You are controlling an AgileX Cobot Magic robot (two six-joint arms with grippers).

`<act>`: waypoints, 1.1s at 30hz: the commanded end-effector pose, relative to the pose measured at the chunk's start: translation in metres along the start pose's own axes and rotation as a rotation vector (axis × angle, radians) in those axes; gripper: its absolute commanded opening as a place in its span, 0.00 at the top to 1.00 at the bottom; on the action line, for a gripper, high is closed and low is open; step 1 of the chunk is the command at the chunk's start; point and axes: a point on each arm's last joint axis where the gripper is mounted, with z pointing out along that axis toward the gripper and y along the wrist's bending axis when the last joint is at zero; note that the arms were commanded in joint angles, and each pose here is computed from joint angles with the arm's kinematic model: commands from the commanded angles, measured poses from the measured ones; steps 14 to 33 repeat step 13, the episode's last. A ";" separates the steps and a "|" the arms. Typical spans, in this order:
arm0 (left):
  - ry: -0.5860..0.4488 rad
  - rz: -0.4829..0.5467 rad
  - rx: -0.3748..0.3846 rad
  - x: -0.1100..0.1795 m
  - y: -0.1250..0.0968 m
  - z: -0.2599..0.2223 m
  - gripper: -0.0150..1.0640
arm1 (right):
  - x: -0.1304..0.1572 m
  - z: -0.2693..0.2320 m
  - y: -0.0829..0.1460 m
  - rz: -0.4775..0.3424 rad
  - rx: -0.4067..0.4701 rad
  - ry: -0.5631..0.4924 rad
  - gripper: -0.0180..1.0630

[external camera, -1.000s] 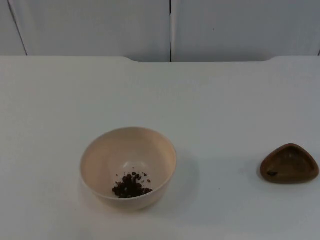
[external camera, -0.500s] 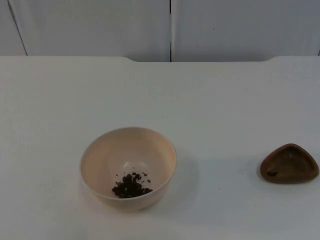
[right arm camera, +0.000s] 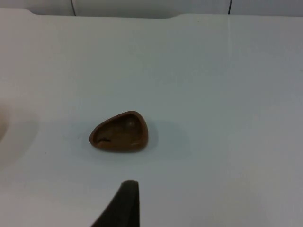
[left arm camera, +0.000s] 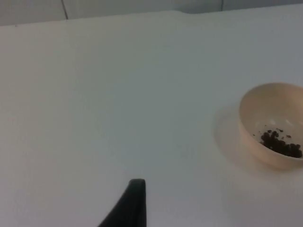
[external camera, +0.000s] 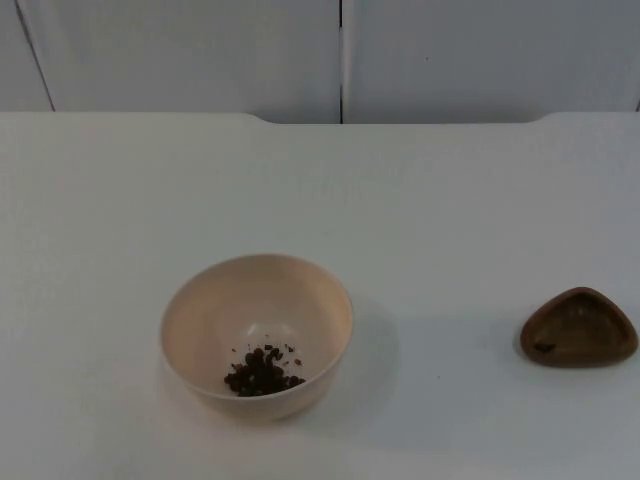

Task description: Pick up the bowl with the left hand and pour the coffee beans from the cup into the bowl with the right hand.

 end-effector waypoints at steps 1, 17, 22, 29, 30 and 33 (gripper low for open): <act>-0.004 -0.018 -0.024 0.001 -0.001 0.001 0.01 | 0.000 0.000 0.000 0.005 0.009 -0.010 0.01; -0.008 -0.085 -0.148 0.001 -0.001 0.001 0.01 | 0.000 0.000 0.000 0.005 0.009 -0.010 0.01; -0.008 -0.085 -0.148 0.001 -0.001 0.001 0.01 | 0.000 0.000 0.000 0.005 0.009 -0.010 0.01; -0.008 -0.085 -0.148 0.001 -0.001 0.001 0.01 | 0.000 0.000 0.000 0.005 0.009 -0.010 0.01; -0.008 -0.085 -0.148 0.001 -0.001 0.001 0.01 | 0.000 0.000 0.000 0.005 0.009 -0.010 0.01; -0.008 -0.085 -0.148 0.001 -0.001 0.001 0.01 | 0.000 0.000 0.000 0.005 0.009 -0.010 0.01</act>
